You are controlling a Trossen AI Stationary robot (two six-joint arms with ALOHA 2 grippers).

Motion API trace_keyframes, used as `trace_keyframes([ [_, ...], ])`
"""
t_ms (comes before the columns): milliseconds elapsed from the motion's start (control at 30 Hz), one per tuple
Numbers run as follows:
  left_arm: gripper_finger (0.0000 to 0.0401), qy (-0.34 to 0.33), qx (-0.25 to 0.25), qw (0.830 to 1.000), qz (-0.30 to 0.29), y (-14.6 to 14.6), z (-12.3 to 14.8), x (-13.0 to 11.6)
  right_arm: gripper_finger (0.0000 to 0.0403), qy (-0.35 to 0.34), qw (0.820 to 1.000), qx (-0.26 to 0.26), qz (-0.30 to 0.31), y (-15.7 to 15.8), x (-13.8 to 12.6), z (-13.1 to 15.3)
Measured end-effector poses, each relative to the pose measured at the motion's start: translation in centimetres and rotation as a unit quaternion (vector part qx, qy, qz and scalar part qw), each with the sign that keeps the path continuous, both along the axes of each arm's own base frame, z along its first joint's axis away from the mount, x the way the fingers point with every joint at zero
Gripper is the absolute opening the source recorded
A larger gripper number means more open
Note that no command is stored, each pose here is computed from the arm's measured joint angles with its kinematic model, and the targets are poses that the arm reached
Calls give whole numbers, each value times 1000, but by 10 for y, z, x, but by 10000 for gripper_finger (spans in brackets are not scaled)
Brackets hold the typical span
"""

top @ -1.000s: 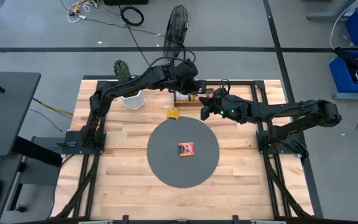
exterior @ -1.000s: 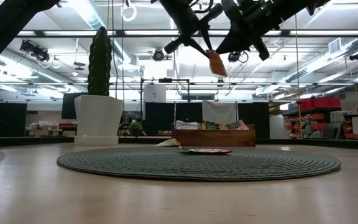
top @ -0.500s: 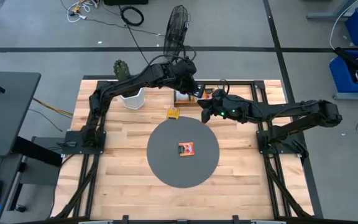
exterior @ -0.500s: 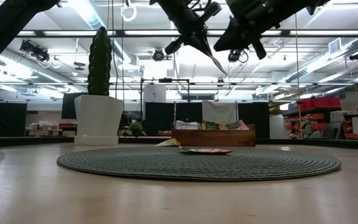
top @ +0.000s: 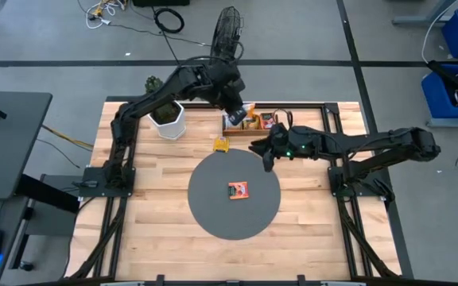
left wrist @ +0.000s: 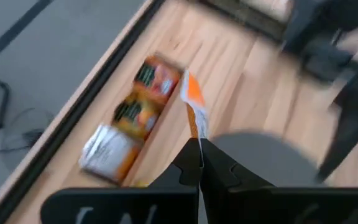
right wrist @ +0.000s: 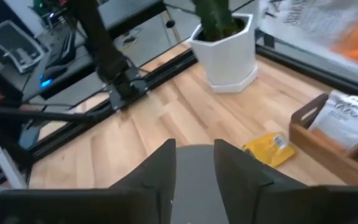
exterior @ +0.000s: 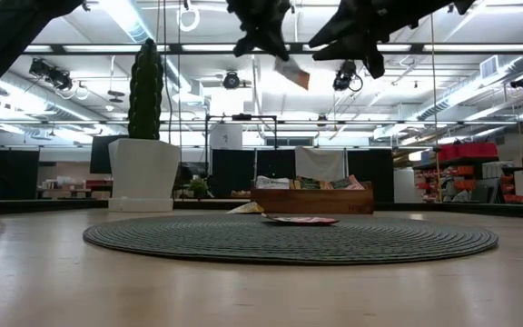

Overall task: Pick & Place Tea
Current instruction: Put the white tea bag into the left section of the wooden organizer

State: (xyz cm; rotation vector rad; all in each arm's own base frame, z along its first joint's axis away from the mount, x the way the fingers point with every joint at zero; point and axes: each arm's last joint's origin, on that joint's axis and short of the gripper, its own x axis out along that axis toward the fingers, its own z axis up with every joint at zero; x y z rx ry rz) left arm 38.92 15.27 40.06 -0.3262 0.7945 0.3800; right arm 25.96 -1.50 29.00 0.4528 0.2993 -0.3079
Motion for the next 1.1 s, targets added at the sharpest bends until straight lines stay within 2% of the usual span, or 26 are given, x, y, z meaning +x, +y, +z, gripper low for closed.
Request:
trace_keyframes([
  [133, 1, 62, 40, 997, -33, 2, -4, -9, 103, 11, 1000, 0, 13, 7, 0, -2],
  [233, 1, 120, 85, 987, -58, 6, -13, -11, 72, 22, 1000, 0, 19, 10, -1, -4],
  [367, 1, 194, 163, 963, -96, 13, -28, -5, 12, 45, 999, 4, 18, 11, -1, -10],
  [500, 1, 237, 223, 932, -158, 18, -43, 8, 14, 49, 998, 30, 4, 10, 0, -12],
  [567, 1, 260, 228, 920, -186, 21, -56, 14, 10, 48, 998, 36, -9, 10, 0, -13],
  [700, 1, 275, 219, 916, -195, 32, -77, 23, 5, 48, 997, 47, -25, 9, 3, -16],
  [933, 1, 313, 204, 896, -238, 40, -115, 39, 2, 60, 995, 72, -41, 10, 11, -27],
  [1100, 1, 318, 182, 895, -257, 42, -135, 46, 2, 70, 994, 73, -35, 15, 15, -33],
])
